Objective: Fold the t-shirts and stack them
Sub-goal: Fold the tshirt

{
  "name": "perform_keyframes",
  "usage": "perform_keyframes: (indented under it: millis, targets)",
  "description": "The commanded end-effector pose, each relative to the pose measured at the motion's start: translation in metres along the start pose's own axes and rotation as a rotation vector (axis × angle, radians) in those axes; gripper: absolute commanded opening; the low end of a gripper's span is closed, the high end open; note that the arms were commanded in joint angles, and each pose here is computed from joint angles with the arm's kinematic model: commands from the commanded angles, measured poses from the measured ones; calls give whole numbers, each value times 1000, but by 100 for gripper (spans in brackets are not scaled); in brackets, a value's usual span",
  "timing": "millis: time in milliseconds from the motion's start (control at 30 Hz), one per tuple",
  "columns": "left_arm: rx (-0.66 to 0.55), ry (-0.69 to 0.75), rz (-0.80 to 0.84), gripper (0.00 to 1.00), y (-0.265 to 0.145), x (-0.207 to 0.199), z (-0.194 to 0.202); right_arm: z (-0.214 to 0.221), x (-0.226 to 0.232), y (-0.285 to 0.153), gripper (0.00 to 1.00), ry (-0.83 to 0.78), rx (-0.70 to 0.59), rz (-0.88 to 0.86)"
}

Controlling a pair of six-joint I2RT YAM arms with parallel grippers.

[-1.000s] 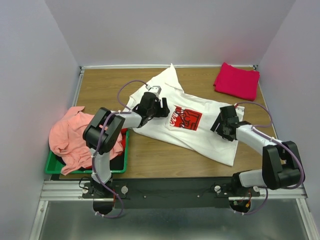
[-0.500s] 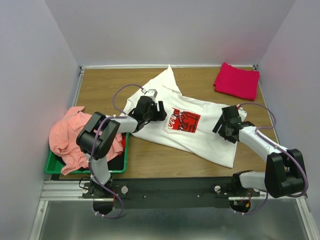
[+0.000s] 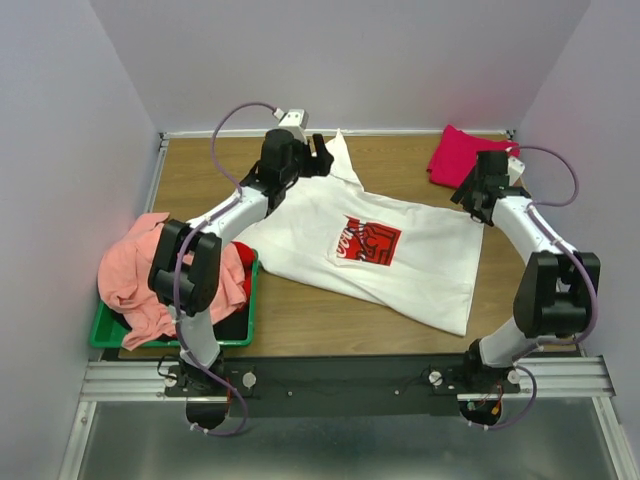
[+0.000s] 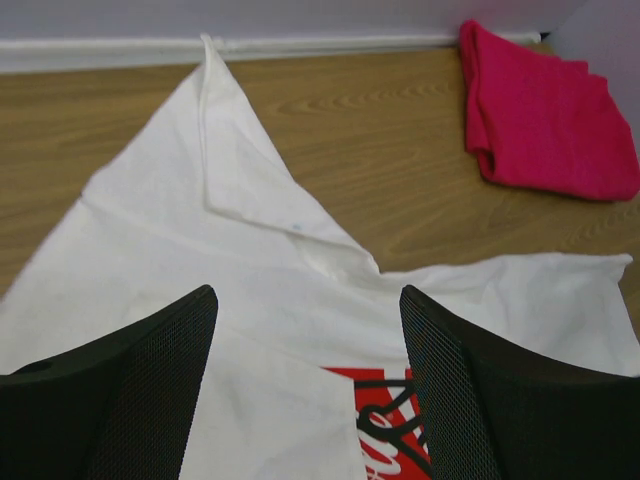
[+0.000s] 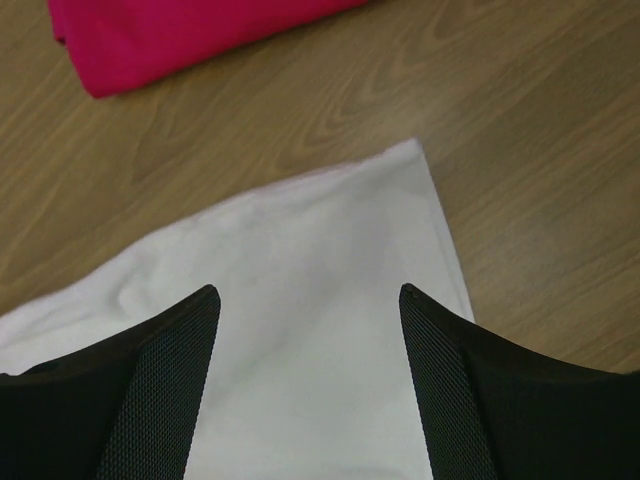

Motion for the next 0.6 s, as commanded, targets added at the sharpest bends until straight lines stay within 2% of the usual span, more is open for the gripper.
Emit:
perform_keyframes:
  millis: [0,100,333,567]
  targets:
    - [53,67,-9,82,18,14,-4,-35,-6,27,77,14,-12,-8]
    - [54,85,-7,81,31,18,-12,-45,-14,52,71,20,-2,13]
    - [71,86,-13,77,60,40,-12,-33,-42,102,58,62,79,66]
    - [102,77,-76,74,79,75,-2,-24,-50,108,52,80,96,71]
Point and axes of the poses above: each gripper's point midway between its finger pads, its own y axis out along the fingers, its own x axis along the line the jaws close on, z = x × y, the point moved 2 cm from there along -y, back along the fingers, and after that the axes turned 1 degree about y, right-handed, at the moved point
